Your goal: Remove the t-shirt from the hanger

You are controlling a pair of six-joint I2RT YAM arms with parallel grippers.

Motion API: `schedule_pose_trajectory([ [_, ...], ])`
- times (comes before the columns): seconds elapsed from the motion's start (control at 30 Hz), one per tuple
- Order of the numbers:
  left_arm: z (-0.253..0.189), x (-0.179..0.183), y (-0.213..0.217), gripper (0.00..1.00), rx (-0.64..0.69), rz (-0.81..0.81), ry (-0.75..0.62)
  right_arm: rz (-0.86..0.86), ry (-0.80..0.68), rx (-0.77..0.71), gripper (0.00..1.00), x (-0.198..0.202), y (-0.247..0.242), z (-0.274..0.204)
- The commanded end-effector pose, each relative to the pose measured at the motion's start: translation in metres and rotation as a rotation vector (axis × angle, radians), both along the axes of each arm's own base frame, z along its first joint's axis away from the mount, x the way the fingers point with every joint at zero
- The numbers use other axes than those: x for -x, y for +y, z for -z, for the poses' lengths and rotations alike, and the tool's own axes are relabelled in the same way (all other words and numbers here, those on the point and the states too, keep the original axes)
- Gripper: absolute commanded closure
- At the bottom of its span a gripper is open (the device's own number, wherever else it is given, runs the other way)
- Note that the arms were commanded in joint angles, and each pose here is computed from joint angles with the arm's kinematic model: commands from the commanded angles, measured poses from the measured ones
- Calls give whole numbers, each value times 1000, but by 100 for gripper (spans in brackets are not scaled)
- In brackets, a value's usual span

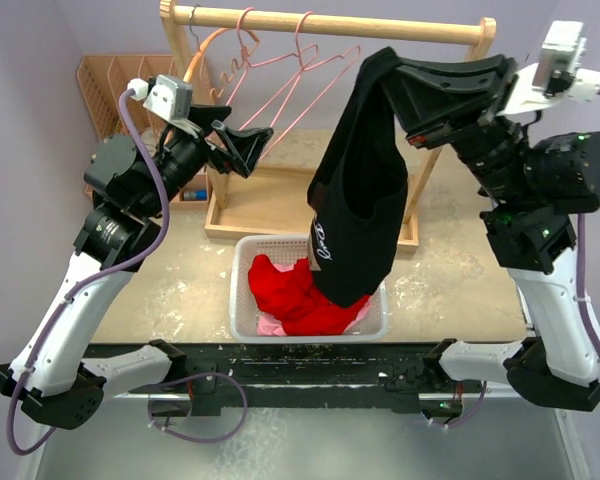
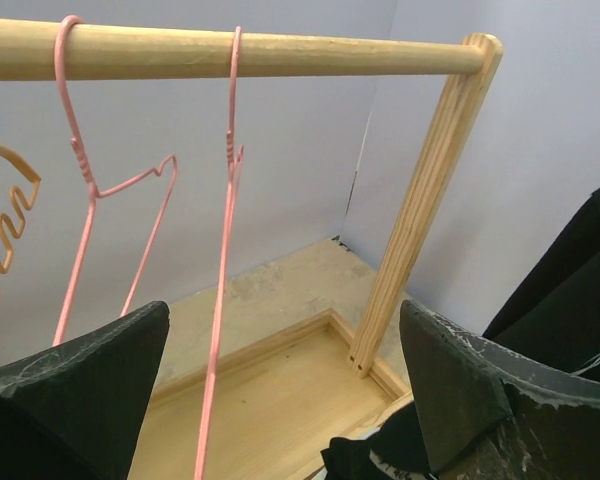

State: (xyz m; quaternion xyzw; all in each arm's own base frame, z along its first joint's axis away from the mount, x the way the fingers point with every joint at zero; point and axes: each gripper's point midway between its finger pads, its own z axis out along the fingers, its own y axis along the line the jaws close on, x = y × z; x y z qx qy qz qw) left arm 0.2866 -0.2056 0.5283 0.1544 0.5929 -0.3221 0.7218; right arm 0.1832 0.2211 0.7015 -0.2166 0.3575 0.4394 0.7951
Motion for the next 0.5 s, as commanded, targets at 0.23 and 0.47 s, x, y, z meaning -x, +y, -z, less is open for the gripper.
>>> schedule_pose_trajectory([
  [0.23, -2, -2, 10, 1, 1, -53, -23, -166, -159, -74, 100, 59, -13, -58],
  [0.47, 2, -6, 12, 1, -3, -72, -15, -181, -194, -95, 100, 76, -24, -64],
])
